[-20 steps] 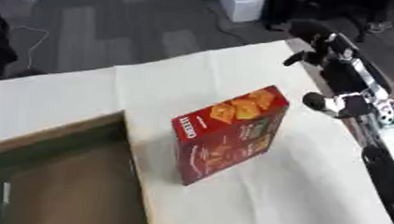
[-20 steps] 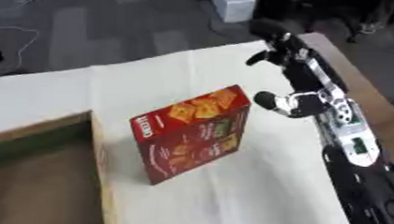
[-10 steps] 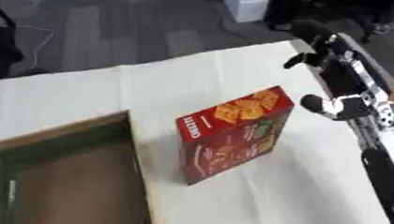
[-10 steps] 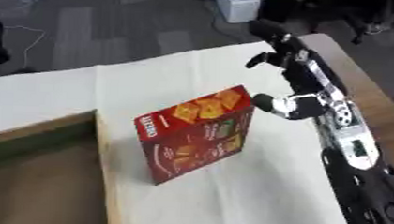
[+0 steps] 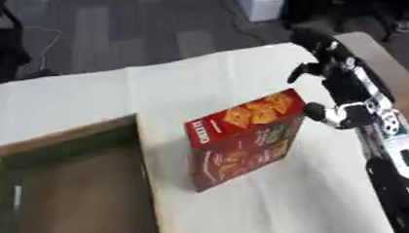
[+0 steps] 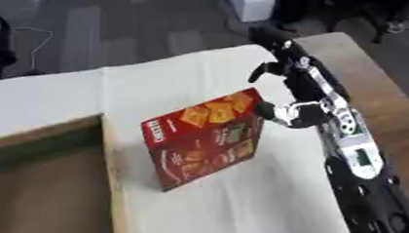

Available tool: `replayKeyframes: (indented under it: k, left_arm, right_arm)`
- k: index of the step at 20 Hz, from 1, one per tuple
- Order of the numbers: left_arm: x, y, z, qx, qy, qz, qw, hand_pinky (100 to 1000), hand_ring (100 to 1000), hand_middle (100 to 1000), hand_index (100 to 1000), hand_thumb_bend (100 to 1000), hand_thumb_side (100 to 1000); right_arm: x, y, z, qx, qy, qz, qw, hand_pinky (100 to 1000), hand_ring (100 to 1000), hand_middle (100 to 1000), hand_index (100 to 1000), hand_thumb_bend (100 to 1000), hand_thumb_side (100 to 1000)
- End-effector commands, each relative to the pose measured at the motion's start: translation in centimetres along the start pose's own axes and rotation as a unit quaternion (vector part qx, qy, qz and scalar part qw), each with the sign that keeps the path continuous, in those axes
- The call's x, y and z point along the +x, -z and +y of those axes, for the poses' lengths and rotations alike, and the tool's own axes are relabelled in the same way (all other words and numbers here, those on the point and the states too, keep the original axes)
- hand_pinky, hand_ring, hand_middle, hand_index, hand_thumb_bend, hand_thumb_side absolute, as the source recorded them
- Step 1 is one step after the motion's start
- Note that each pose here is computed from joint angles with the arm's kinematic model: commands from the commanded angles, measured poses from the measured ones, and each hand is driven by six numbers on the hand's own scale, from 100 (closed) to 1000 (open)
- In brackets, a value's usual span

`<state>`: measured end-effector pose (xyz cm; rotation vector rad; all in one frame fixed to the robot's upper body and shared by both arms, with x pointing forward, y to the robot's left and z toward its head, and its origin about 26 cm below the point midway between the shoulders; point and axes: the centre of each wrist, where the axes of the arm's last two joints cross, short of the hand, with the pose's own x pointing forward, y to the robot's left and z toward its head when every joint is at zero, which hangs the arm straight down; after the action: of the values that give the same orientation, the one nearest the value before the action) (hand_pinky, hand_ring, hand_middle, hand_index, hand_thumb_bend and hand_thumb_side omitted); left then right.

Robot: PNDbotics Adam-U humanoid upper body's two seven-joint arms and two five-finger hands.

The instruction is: Pick up objects on the table and place them in the box.

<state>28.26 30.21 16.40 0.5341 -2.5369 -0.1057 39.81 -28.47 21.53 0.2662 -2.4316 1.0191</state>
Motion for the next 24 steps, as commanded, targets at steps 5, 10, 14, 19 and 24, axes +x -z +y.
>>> replayKeyframes:
  k: [5, 10, 14, 19, 24]
  left_arm:
    - [0.5, 0.4, 0.2, 0.0, -0.004, -0.01, 1.0, 800, 901, 928, 935, 100, 1000]
    - [0.5, 0.4, 0.1, 0.0, -0.005, -0.009, 1.0, 800, 901, 929, 934, 100, 1000]
    - [0.5, 0.4, 0.1, -0.001, -0.005, -0.008, 1.0, 800, 901, 929, 934, 100, 1000]
    - [0.5, 0.4, 0.1, -0.002, -0.007, -0.008, 1.0, 801, 902, 928, 933, 100, 1000]
    - [0.5, 0.5, 0.0, -0.006, -0.008, -0.009, 1.0, 802, 902, 928, 931, 100, 1000]
  right_arm:
    - [1.1, 0.9, 0.2, 0.007, -0.017, -0.026, 0.999, 584, 1000, 973, 1000, 642, 339]
    - [1.2, 1.0, 0.3, 0.008, -0.018, -0.026, 0.999, 584, 1000, 973, 1000, 642, 342]
    - [1.1, 0.8, 0.2, 0.016, -0.018, -0.02, 1.0, 584, 1000, 976, 1000, 642, 336]
    - [0.8, 0.2, 0.0, 0.029, -0.019, -0.005, 0.999, 577, 1000, 978, 1000, 643, 331]
    - [0.1, -0.6, -0.5, 0.051, -0.023, 0.022, 0.998, 552, 1000, 977, 1000, 644, 315]
